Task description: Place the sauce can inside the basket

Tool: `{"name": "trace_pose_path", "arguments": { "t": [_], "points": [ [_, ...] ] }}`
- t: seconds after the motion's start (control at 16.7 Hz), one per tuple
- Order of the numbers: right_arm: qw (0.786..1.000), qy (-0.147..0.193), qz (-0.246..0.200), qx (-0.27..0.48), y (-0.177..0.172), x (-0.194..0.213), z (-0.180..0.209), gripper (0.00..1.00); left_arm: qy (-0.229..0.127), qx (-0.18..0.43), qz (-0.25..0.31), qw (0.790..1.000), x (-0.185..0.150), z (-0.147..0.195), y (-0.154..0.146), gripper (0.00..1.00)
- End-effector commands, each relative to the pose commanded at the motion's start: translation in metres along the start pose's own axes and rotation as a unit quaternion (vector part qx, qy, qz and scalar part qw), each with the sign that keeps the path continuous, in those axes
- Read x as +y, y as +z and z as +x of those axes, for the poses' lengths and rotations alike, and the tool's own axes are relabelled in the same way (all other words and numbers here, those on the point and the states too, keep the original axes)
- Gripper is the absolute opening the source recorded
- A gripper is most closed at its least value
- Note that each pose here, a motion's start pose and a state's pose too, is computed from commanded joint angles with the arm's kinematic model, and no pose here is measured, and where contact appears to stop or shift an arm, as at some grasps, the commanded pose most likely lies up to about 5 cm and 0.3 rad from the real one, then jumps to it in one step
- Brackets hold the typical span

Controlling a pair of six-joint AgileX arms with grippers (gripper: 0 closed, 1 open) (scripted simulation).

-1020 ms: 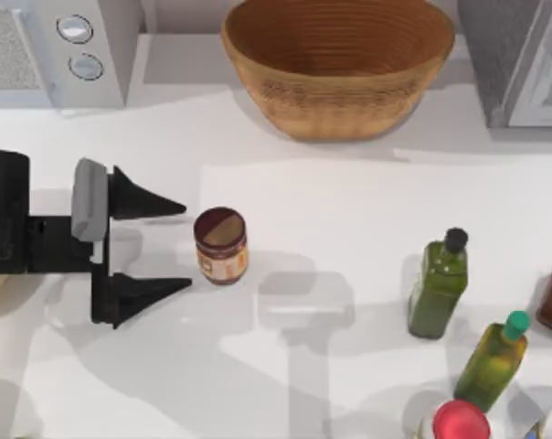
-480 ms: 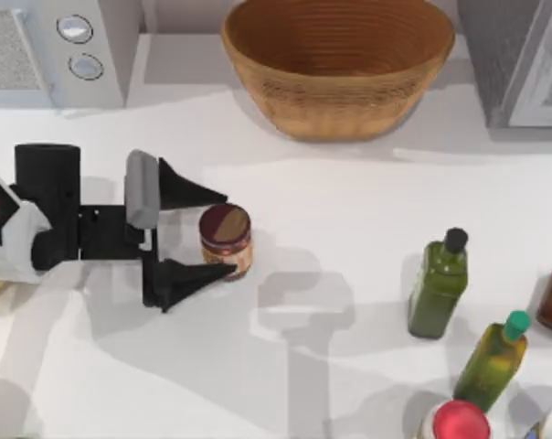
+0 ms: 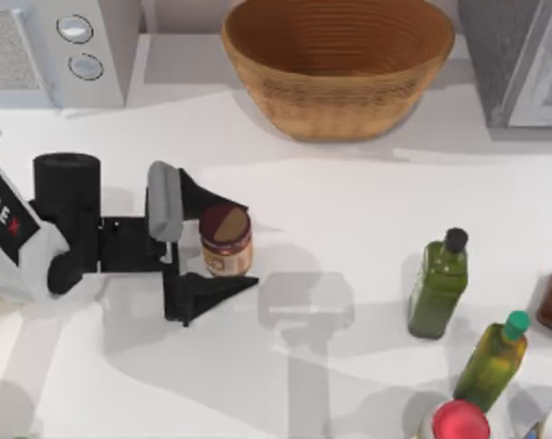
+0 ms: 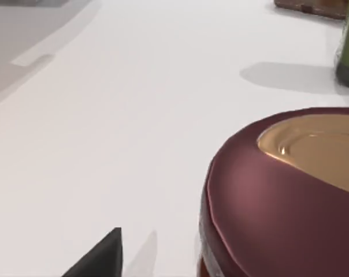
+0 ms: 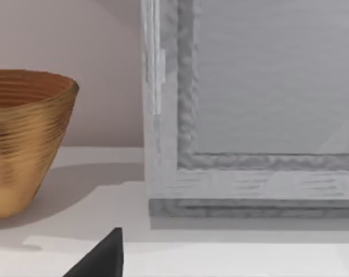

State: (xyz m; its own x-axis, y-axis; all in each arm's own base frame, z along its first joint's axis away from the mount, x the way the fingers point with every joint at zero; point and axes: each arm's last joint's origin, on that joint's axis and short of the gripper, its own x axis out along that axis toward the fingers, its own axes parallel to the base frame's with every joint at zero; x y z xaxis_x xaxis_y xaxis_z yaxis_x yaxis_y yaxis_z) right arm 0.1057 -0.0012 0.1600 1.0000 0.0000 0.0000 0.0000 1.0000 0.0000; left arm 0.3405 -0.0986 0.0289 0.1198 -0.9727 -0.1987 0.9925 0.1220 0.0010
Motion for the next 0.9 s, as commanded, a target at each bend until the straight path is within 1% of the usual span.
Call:
{"name": "trace_pose_path", "arguments": {
  "t": [0.3,0.9],
  "points": [
    [1.0,0.0,0.0,0.0,0.0,0.0,0.0,1.0,0.0,0.0,0.0,1.0,-0.0013,0.0001,0.0004,1.0],
    [1.0,0.0,0.0,0.0,0.0,0.0,0.0,1.0,0.0,0.0,0.0,1.0,-0.0013,0.0001,0.0004,0.25]
  ]
}}
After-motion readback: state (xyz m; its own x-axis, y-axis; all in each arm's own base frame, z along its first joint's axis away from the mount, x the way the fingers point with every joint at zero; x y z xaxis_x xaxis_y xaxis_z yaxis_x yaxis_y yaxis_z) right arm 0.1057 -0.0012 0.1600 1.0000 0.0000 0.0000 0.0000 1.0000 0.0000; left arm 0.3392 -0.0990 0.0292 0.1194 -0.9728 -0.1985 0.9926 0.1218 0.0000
